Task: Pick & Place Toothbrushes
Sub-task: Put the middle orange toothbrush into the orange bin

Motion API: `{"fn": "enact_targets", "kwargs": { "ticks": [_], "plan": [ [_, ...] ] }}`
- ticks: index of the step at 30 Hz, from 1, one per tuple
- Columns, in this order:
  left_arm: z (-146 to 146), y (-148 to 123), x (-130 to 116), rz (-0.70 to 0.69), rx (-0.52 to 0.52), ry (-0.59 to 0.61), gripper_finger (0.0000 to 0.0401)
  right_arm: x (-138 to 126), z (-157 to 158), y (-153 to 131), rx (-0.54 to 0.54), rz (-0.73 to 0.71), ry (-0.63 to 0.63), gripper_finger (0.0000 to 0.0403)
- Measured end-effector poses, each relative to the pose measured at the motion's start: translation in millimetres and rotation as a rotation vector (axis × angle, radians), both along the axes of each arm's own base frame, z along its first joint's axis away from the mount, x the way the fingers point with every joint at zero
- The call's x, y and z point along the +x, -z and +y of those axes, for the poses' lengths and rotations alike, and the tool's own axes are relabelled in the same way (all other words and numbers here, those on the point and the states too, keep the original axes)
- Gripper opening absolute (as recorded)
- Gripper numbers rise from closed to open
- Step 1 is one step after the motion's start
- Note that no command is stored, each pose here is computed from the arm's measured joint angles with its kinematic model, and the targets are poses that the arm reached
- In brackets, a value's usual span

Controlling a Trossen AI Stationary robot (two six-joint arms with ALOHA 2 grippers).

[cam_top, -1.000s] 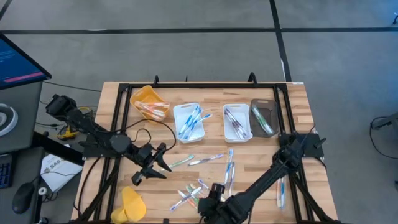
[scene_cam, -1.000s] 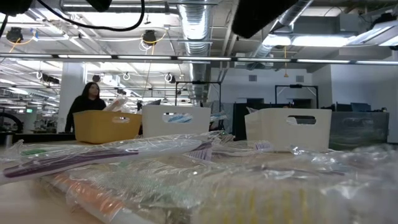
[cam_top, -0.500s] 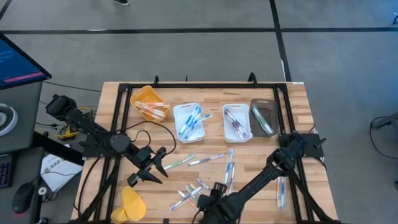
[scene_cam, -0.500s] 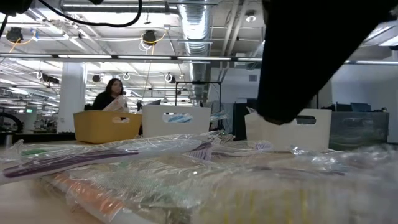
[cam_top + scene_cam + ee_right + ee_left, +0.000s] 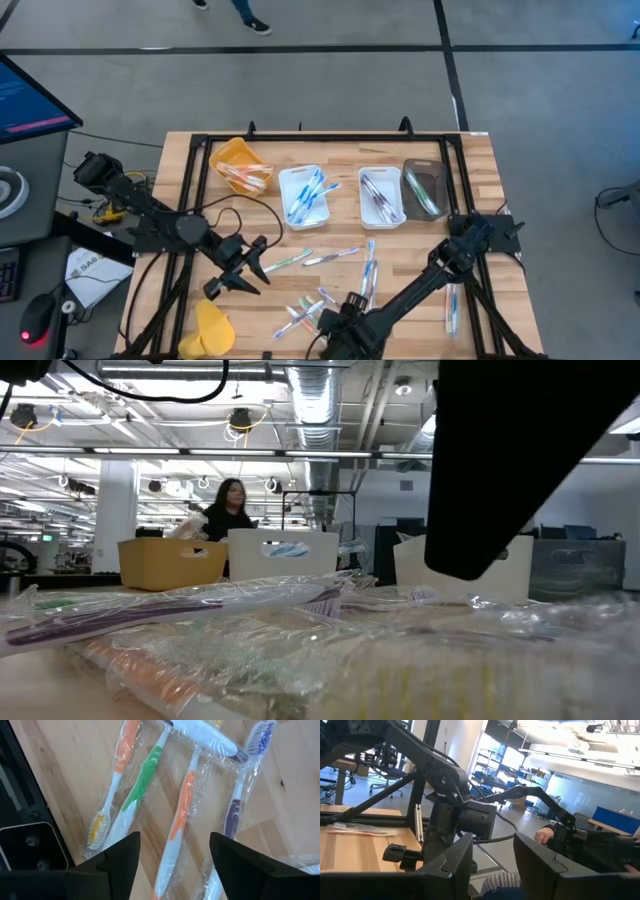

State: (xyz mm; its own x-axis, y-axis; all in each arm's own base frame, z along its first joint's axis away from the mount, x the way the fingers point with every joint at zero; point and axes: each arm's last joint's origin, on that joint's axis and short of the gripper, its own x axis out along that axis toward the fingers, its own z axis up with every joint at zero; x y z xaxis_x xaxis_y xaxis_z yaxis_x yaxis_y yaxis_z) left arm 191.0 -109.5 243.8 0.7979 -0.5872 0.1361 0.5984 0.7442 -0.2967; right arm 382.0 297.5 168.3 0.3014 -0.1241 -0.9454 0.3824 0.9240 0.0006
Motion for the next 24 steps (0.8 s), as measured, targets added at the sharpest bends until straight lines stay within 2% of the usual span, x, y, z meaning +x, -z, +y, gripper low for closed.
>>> {"fn": "enact_targets", "kwargs": {
  "ticks": [12, 24],
  "plan": [
    [0.9, -6.5, -0.8, -0.062, -0.031, -0.003, 0.0136, 0.1, 0.0, -0.1, 0.004, -0.004, 0.016, 0.0234],
    [14.5, -12.5, 3.2, -0.108, -0.052, -0.067, 0.0136, -0.1, 0.6, -0.3, 0.019, -0.013, 0.059, 0.0234]
  ]
}}
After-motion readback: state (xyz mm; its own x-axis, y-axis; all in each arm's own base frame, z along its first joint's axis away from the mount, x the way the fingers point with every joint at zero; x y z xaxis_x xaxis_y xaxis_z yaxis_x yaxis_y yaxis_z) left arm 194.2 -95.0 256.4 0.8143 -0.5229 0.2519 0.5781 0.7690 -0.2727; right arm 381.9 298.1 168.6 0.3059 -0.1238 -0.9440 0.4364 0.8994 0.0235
